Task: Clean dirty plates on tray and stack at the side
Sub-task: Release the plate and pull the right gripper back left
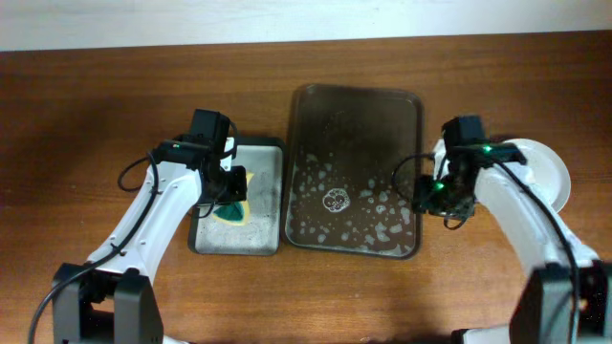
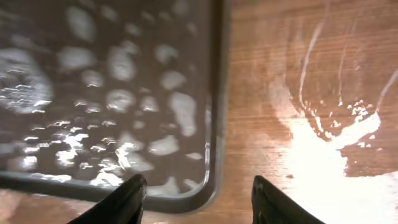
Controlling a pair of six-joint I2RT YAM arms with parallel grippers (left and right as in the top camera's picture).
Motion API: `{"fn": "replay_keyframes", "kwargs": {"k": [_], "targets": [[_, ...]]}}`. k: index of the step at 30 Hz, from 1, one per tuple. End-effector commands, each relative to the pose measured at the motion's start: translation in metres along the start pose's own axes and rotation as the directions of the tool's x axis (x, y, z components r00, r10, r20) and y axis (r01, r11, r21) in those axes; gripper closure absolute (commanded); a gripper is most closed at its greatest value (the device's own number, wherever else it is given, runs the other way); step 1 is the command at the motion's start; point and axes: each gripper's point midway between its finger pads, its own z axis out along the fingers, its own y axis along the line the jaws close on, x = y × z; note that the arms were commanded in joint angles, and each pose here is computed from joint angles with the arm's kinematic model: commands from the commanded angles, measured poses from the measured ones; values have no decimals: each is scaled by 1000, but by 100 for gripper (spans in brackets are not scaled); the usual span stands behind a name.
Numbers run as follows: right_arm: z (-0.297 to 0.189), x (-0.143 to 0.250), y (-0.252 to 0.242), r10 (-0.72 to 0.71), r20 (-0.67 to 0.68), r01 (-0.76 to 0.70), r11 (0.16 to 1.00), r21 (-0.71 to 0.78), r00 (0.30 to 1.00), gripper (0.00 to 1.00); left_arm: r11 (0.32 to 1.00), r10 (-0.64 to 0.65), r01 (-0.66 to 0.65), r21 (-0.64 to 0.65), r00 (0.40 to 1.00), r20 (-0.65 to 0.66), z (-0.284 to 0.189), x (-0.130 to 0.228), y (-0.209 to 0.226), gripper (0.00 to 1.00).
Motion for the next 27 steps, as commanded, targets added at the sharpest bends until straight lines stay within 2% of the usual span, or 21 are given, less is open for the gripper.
{"fn": "replay_keyframes", "kwargs": {"k": [1,4,5,9,14,16,19,24,26,27], "targets": [[37,11,-4,7,-92,-7,1000,5,996,55,1000,9,-9,18,1000,10,-4,0,-3,100],[65,19,-10,17,-150,-15,1000,19,989,65,1000,9,-9,18,1000,11,-4,0,-3,100],[71,19,-12,18,-148,-15,1000,24,989,76,1000,9,-9,18,1000,11,-4,0,-3,100],[71,14,-40,14,-114,7,983,185,993,96,1000,9,-9,18,1000,11,-4,0,-3,100],[62,0,-74,-8,-50,27,923,383,999,96,1000,9,-9,18,1000,11,-4,0,-3,100],[62,-7,-75,-78,-47,90,918,387,996,96,1000,9,-9,18,1000,11,-4,0,-3,100],[55,-17,-88,-99,-15,94,877,471,995,96,1000,9,-9,18,1000,11,-4,0,-3,100],[48,-28,-91,-106,27,79,862,500,994,96,1000,9,-9,18,1000,12,-4,-1,-3,99],[42,-35,-89,-111,63,66,867,493,992,87,1000,9,-9,18,1000,12,-4,-1,-3,96],[33,-39,-85,-114,91,56,873,484,989,75,1000,9,-9,18,1000,12,-4,-1,-3,93]]}}
